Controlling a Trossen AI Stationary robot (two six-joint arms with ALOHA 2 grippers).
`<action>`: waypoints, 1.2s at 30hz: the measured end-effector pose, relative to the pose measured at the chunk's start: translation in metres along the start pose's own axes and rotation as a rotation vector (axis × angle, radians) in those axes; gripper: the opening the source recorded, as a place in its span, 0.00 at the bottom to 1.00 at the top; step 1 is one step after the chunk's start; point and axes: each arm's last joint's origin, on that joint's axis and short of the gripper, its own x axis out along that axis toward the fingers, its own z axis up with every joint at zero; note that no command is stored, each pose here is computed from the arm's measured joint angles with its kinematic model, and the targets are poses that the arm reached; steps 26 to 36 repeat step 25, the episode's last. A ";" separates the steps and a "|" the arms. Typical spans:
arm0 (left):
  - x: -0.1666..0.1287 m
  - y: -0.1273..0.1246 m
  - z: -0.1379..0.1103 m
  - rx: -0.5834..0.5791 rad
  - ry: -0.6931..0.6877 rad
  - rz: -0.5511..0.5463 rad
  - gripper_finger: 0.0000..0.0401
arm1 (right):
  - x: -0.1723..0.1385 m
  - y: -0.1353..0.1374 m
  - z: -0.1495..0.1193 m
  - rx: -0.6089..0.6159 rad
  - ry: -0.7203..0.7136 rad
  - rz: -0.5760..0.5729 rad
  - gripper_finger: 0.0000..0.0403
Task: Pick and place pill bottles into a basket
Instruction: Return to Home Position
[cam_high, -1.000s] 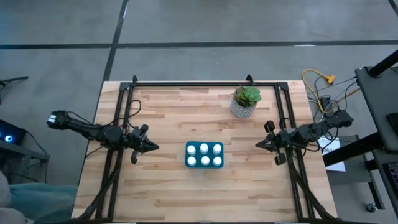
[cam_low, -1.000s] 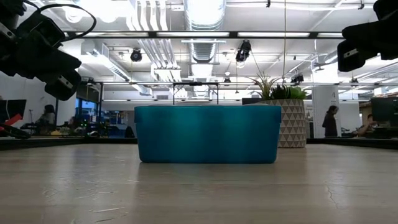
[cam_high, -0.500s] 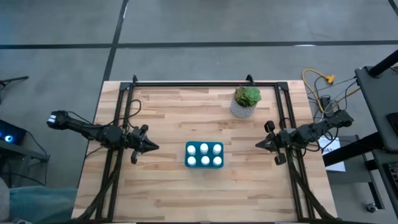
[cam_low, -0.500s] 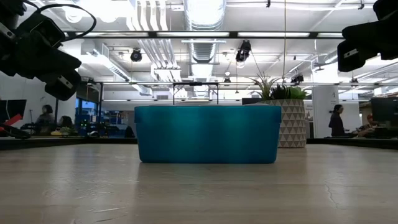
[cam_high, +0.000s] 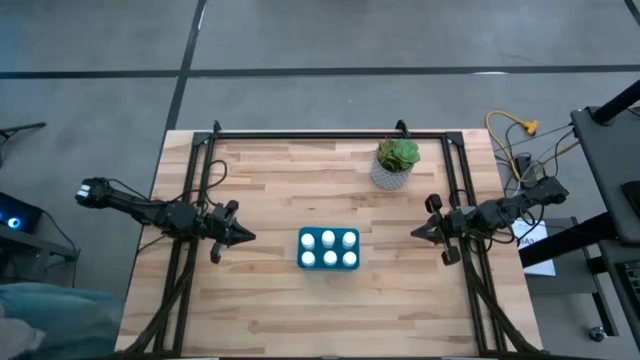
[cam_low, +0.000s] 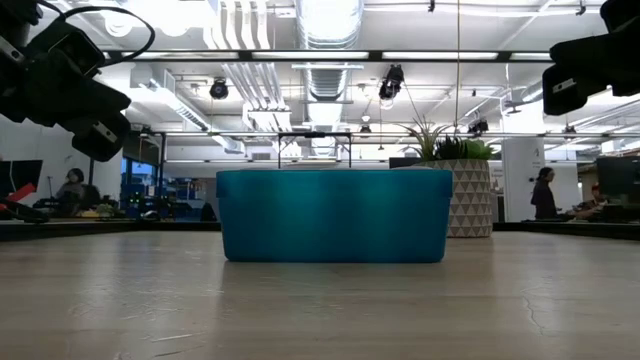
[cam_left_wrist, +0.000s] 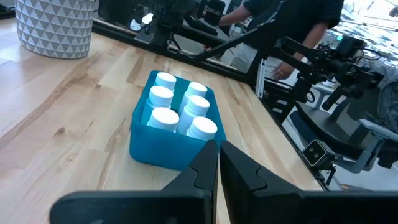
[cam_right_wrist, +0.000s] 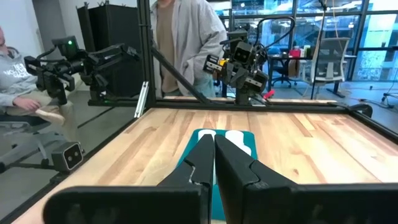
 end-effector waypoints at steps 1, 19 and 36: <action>0.000 0.000 0.000 0.000 0.000 0.000 0.00 | 0.000 0.000 0.000 -0.005 0.000 0.000 0.02; 0.000 0.000 0.000 0.000 0.000 0.000 0.00 | 0.000 0.000 0.000 0.003 0.000 0.000 0.02; 0.000 0.000 0.000 0.000 0.000 0.000 0.00 | 0.000 0.000 0.000 0.001 0.000 0.000 0.02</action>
